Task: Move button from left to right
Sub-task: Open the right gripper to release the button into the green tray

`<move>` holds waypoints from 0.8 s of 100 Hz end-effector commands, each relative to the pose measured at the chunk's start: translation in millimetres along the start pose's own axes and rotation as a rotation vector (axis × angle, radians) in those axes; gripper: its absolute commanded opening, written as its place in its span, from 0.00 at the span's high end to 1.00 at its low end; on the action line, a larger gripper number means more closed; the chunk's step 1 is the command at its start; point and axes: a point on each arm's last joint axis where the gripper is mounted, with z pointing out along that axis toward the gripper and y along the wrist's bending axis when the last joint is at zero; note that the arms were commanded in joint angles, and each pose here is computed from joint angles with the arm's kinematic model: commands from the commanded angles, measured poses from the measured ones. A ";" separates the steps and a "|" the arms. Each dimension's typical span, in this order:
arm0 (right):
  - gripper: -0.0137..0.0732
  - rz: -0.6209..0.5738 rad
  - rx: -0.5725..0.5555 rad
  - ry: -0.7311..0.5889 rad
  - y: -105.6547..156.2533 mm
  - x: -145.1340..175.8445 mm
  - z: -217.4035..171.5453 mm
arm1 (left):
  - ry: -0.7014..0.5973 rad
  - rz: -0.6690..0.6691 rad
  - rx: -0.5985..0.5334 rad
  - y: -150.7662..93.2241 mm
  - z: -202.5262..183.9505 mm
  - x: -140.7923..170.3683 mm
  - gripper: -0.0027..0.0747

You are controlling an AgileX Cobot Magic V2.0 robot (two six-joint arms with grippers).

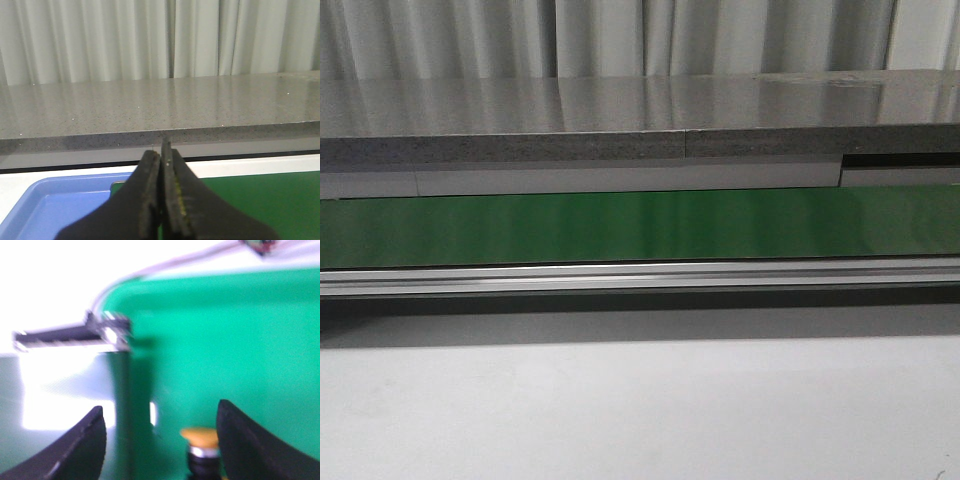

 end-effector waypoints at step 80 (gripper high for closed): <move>0.29 -0.372 -0.245 -0.581 210.7 -32.9 -177.0 | -0.092 -0.017 -0.017 1.9 -0.1 -15.2 0.99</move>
